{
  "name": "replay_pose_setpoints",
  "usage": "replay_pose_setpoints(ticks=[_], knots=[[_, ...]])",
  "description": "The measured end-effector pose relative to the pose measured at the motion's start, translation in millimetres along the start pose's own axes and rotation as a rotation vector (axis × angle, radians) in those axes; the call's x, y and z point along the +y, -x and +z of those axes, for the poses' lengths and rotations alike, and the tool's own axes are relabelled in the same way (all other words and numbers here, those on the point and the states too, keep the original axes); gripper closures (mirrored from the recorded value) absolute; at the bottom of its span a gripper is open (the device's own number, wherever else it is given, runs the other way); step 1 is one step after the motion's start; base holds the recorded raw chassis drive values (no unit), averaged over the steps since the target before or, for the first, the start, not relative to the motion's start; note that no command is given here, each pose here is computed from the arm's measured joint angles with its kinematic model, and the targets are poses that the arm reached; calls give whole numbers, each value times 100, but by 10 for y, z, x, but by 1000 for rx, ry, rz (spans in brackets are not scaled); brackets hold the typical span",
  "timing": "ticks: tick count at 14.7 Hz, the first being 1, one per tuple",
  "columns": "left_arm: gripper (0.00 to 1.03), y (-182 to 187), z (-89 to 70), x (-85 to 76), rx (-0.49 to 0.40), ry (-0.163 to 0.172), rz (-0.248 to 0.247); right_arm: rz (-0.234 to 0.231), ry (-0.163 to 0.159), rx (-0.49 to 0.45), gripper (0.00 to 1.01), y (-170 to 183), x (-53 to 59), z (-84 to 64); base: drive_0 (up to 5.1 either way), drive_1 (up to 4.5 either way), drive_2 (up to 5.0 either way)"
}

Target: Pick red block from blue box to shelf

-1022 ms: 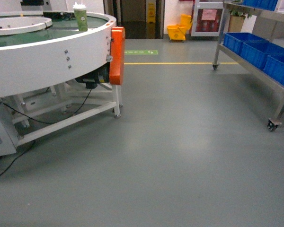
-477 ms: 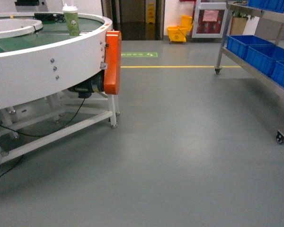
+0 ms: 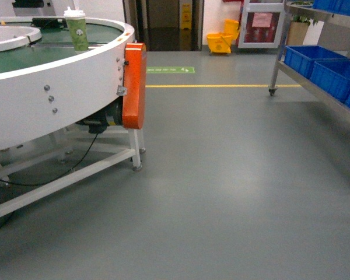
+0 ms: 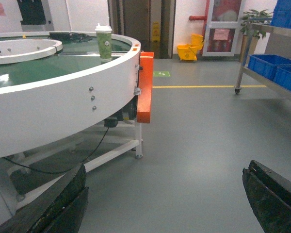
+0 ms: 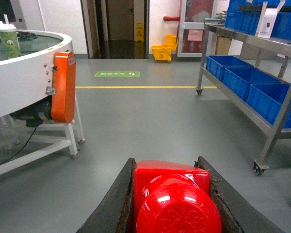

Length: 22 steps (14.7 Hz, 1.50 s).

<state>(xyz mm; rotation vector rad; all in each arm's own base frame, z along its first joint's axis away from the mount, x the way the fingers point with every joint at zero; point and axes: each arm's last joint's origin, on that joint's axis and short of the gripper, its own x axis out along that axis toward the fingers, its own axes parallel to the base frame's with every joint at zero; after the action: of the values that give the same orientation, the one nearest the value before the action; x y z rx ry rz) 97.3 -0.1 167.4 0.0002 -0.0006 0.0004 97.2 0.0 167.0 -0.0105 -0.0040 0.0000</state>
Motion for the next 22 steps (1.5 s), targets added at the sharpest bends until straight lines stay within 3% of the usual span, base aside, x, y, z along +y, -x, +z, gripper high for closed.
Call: replay_pose_setpoints(ticks=[13, 22], knots=[[5, 0, 3, 0, -3, 0, -1, 0, 0, 0, 73, 0, 0, 0, 3, 430, -424], [5, 0, 2, 1, -2, 0, 0, 0, 0, 2, 73, 0, 0, -1, -154, -154, -154]])
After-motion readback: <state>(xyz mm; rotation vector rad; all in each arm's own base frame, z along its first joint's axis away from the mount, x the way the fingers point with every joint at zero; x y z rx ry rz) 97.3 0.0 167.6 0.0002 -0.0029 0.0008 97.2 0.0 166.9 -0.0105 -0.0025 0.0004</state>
